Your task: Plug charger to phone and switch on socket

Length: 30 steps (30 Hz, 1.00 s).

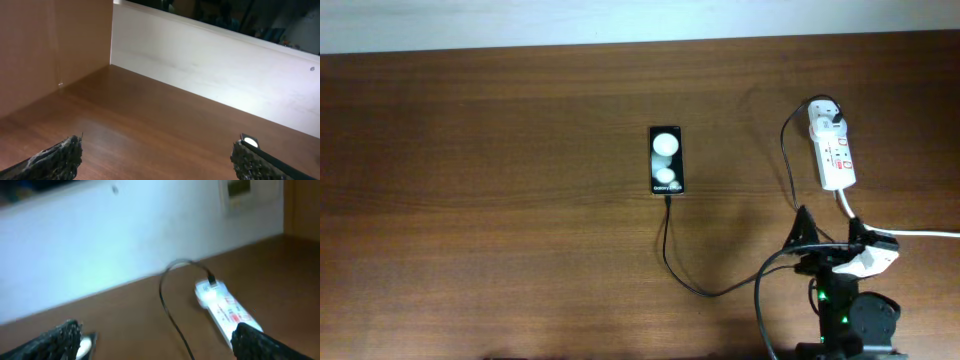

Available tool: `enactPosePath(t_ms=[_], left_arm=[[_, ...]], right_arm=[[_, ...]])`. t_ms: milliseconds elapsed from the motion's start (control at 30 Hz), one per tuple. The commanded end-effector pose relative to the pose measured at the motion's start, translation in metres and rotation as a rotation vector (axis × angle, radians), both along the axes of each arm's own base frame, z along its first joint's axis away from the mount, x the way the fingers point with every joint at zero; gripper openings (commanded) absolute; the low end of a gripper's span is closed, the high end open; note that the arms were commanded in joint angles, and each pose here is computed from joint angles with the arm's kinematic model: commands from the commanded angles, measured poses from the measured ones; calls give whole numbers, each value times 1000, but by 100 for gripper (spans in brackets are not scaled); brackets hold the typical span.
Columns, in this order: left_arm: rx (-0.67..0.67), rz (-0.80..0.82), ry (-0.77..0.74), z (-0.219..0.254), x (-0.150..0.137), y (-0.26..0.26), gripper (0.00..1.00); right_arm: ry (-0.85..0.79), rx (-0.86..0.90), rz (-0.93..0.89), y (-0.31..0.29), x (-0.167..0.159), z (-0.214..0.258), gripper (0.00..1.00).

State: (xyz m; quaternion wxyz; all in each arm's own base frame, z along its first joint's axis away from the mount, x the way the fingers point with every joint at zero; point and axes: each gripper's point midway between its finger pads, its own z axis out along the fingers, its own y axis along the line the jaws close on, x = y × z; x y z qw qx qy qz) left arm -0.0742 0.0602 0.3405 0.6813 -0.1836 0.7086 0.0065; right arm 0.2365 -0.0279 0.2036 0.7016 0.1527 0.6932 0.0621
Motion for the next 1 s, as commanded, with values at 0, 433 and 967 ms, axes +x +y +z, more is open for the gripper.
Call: enactPosePath(t_ms=[0, 433, 967], left_arm=[[6, 10, -1, 0, -1, 1, 99], [6, 11, -1, 0, -1, 1, 99], [6, 11, -1, 0, -1, 1, 99]], right_arm=[[24, -8, -13, -3, 7, -33, 99], [67, -7, 39, 10, 9, -47, 99], [94, -252, 44, 9, 9, -47, 99]])
